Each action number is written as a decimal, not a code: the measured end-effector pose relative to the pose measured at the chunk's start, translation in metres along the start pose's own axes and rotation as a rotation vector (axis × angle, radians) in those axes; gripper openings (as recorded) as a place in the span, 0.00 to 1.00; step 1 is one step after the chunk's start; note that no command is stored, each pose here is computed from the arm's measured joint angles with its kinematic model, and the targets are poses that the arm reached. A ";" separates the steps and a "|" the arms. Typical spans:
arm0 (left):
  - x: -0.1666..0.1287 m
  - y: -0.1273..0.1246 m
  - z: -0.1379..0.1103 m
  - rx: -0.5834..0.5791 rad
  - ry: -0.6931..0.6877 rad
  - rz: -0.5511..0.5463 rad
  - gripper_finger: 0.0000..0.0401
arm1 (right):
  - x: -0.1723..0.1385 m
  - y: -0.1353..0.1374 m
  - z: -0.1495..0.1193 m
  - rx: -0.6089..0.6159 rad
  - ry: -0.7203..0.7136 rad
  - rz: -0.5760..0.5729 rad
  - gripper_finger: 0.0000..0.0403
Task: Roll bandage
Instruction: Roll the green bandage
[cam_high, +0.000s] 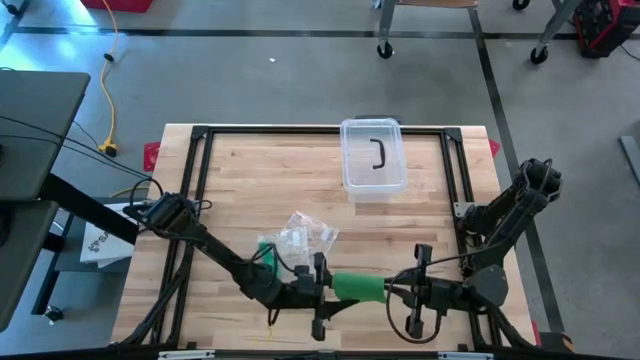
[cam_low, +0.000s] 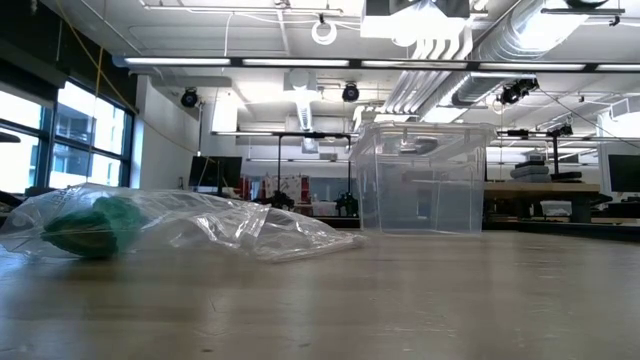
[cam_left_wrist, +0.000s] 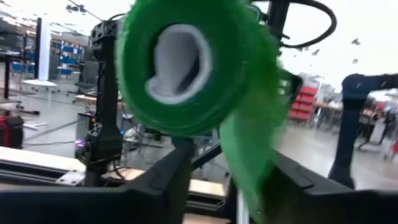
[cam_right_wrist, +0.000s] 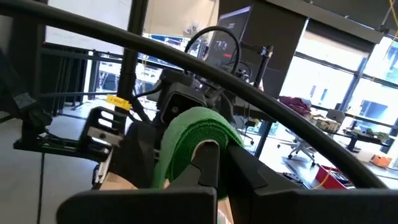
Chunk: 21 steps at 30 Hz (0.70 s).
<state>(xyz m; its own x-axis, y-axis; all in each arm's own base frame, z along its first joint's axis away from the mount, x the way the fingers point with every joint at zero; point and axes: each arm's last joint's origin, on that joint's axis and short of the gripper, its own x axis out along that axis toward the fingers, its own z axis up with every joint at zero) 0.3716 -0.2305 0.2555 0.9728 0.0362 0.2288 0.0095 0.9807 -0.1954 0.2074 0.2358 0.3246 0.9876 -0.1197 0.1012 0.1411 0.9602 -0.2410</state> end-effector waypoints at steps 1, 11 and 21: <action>0.002 0.001 0.000 0.014 0.008 0.004 0.32 | 0.000 0.000 0.000 0.002 -0.002 0.004 0.00; 0.010 0.016 -0.001 0.311 0.043 0.117 0.02 | -0.003 0.004 0.005 0.103 -0.073 0.135 0.00; -0.001 -0.004 -0.004 0.380 0.054 -0.001 0.02 | -0.011 0.008 0.006 0.078 -0.049 0.102 0.00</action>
<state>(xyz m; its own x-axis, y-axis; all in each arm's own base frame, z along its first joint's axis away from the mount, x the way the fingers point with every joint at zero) 0.3719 -0.2349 0.2521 0.9838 0.0345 0.1760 -0.0658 0.9824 0.1750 0.1971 0.2459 0.3271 0.9918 -0.0102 0.1275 0.0328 0.9838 -0.1764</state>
